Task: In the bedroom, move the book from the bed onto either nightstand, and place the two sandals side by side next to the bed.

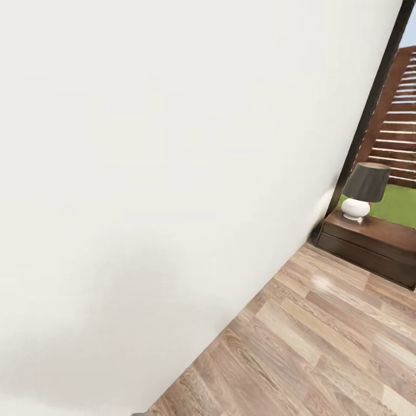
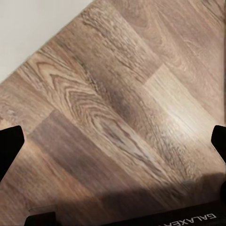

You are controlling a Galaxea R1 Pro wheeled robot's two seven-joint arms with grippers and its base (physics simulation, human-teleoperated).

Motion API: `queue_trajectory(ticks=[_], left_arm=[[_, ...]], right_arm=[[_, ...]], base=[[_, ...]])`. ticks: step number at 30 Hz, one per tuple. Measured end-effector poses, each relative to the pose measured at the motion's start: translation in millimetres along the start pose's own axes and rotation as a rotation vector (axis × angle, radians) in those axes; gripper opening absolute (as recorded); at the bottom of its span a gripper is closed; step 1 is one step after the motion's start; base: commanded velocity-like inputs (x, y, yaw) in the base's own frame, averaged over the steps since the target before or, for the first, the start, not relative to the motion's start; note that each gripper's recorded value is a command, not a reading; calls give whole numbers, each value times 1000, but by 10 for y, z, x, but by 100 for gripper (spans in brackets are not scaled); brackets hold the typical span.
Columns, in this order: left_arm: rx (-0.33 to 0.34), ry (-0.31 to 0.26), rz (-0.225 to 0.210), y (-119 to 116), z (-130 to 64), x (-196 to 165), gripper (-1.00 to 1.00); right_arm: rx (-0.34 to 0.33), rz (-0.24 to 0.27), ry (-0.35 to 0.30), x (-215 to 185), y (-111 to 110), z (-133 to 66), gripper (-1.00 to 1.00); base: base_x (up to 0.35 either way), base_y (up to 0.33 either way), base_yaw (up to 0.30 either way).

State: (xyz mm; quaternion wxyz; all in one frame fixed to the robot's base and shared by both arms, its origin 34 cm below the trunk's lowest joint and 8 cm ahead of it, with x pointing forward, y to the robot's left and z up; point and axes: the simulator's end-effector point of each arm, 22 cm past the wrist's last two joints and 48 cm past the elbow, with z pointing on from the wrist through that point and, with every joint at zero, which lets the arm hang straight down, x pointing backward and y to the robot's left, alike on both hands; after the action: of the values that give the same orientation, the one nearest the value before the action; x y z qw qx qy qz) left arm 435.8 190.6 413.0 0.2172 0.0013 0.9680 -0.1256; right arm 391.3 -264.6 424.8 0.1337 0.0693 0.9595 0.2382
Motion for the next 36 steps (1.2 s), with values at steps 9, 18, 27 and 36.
queue_trajectory(ticks=[9,18,27,36], left_arm=[[0,4,-2,3,7,17,100],[-1,8,-2,5,11,32,100],[-1,11,-3,7,14,48,100],[-1,13,-4,8,18,59,100]], right_arm=[[1,2,3,9,-5,7,100],[1,3,6,24,-11,11,100],[2,4,9,36,-16,15,100],[3,6,12,49,-20,19,100]], base=[[71,0,-286],[2,0,-286],[0,0,-286],[0,0,-286]])
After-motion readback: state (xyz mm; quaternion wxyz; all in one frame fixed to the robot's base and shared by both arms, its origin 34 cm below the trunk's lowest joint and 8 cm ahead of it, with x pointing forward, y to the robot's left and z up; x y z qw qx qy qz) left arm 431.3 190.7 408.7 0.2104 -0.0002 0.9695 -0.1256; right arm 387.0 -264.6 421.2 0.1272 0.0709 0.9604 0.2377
